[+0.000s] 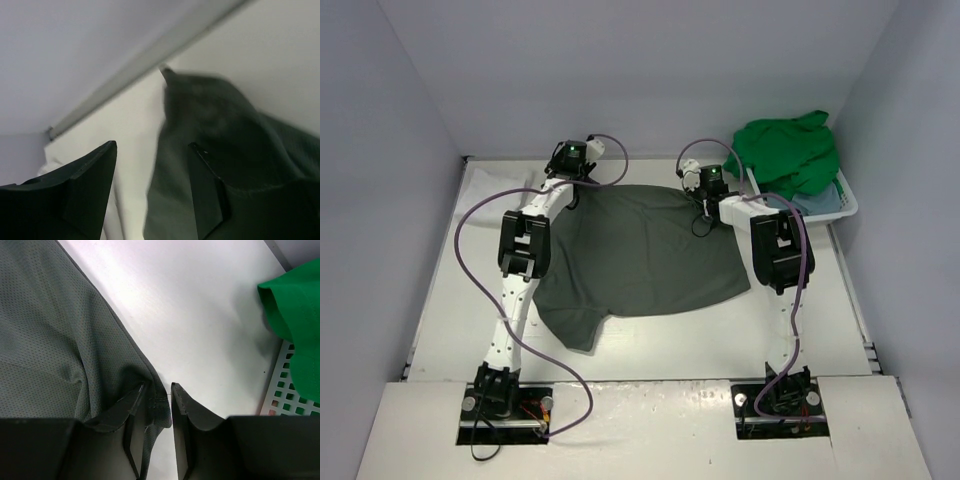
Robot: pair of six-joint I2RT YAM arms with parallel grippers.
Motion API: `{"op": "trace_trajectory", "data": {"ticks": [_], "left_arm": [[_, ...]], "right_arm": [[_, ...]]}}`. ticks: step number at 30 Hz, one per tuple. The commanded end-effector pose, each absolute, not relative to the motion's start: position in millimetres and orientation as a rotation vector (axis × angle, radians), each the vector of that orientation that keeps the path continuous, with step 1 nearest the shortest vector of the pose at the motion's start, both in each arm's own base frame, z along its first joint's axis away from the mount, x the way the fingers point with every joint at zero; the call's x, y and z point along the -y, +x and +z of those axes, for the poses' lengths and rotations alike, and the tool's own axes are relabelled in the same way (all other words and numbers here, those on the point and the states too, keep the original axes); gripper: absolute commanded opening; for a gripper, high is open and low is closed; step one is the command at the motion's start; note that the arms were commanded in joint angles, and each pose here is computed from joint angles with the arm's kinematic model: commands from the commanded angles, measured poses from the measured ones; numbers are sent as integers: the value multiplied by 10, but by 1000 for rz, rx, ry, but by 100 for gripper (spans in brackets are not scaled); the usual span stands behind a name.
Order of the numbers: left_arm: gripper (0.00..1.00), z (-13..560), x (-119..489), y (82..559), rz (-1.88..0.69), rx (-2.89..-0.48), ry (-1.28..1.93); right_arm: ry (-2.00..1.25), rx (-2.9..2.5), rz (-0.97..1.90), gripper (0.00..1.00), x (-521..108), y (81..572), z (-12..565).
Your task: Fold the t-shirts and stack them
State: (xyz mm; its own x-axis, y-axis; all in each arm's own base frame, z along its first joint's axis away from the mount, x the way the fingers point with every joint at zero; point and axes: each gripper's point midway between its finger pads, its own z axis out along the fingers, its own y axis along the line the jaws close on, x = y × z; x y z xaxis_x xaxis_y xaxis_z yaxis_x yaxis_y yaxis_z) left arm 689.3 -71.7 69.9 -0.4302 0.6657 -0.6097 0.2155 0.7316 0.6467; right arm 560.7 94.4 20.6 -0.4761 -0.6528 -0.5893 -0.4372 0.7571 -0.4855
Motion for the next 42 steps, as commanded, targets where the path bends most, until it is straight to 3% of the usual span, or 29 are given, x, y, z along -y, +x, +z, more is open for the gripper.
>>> {"op": "trace_trajectory", "data": {"ticks": [1,5,7,14,22,42], "left_arm": [[53,1609,731,6787,566,-1881,550],[53,1720,743,6575,511,-1902,535],[53,1806,745,6472,484,-1907,531],[53,1918,766,6211,433,-1929,533],[53,1732,807,6079,397,-1977,550],[49,1477,975,6037,365,-2029,578]], "right_arm": [[-778,-2104,-389,19,-893,5718,442],[-769,-2064,-438,10,-870,5921,438],[-753,-2048,-460,10,-857,6087,428],[-707,-1998,-523,21,-821,6504,440],[-688,-1983,-640,31,-707,6569,467],[-679,-1893,-703,33,-525,6618,861]]}}
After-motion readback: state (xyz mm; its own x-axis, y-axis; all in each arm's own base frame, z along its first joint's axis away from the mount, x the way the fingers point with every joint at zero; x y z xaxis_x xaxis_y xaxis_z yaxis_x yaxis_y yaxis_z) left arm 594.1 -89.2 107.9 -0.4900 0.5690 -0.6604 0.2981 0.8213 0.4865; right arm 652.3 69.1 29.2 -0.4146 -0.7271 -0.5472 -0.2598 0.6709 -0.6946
